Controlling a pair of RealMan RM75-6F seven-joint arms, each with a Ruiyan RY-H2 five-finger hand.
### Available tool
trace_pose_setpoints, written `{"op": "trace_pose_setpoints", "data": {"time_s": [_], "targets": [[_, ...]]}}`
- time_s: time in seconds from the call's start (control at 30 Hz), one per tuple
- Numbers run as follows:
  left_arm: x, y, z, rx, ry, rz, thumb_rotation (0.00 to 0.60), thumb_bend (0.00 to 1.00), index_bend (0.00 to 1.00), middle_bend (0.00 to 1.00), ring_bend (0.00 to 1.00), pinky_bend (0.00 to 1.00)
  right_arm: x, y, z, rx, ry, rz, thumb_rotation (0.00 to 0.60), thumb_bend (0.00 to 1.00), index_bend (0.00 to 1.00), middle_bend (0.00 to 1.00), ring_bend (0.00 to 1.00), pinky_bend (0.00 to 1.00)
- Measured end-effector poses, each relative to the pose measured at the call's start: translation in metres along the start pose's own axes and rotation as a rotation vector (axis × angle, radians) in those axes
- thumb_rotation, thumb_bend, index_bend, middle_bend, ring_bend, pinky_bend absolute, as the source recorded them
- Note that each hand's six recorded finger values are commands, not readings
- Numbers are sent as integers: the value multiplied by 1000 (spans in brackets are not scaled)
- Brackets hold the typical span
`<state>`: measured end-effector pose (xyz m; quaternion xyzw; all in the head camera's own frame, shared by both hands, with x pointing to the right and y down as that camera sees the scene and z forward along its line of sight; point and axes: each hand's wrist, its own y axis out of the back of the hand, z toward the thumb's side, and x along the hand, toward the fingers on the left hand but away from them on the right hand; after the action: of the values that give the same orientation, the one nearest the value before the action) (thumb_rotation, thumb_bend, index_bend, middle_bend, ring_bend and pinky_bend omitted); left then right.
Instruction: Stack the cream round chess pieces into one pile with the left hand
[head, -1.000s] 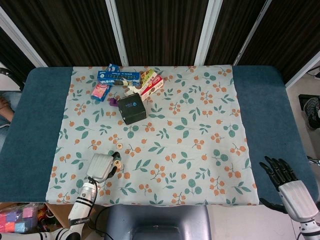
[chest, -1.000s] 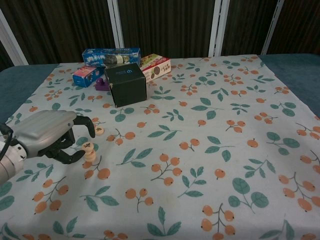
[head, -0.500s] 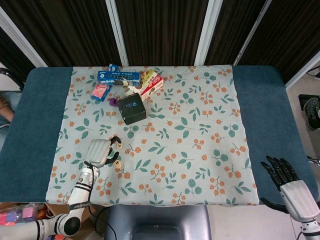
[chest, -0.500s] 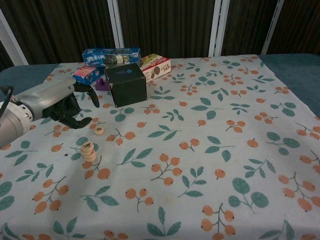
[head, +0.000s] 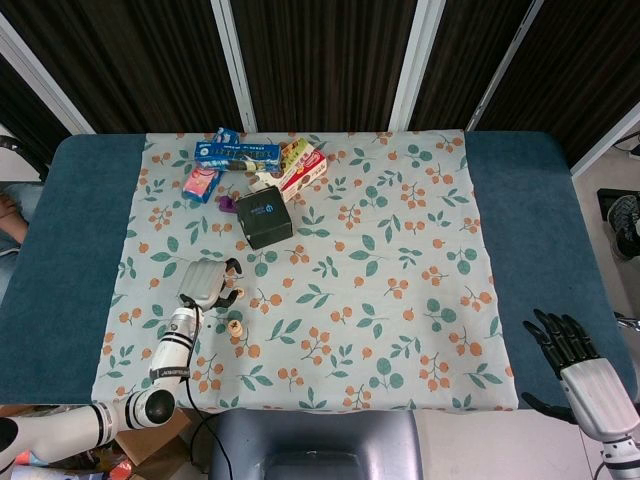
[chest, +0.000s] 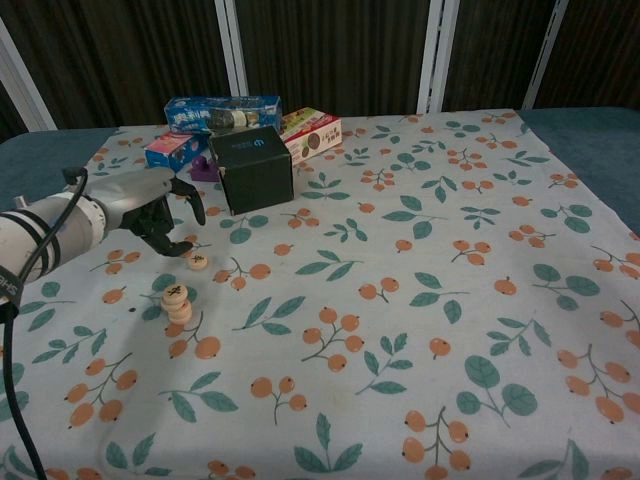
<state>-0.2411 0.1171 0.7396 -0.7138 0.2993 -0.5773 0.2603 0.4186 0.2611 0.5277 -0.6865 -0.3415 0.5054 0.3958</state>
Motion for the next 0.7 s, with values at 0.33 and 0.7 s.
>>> {"op": "trace_pose_setpoints", "data": {"time_s": [0.33, 0.7], "targets": [[1, -10, -2, 37, -2, -3, 600, 353, 427, 1000, 1000, 1000, 0, -1, 1, -1, 2, 1, 600, 143, 0, 0, 0, 0], [3, -26, -4, 67, -3, -9, 600, 352, 431, 1000, 1000, 1000, 0, -1, 1, -4, -1, 0, 600, 143, 0, 0, 0, 0]]}}
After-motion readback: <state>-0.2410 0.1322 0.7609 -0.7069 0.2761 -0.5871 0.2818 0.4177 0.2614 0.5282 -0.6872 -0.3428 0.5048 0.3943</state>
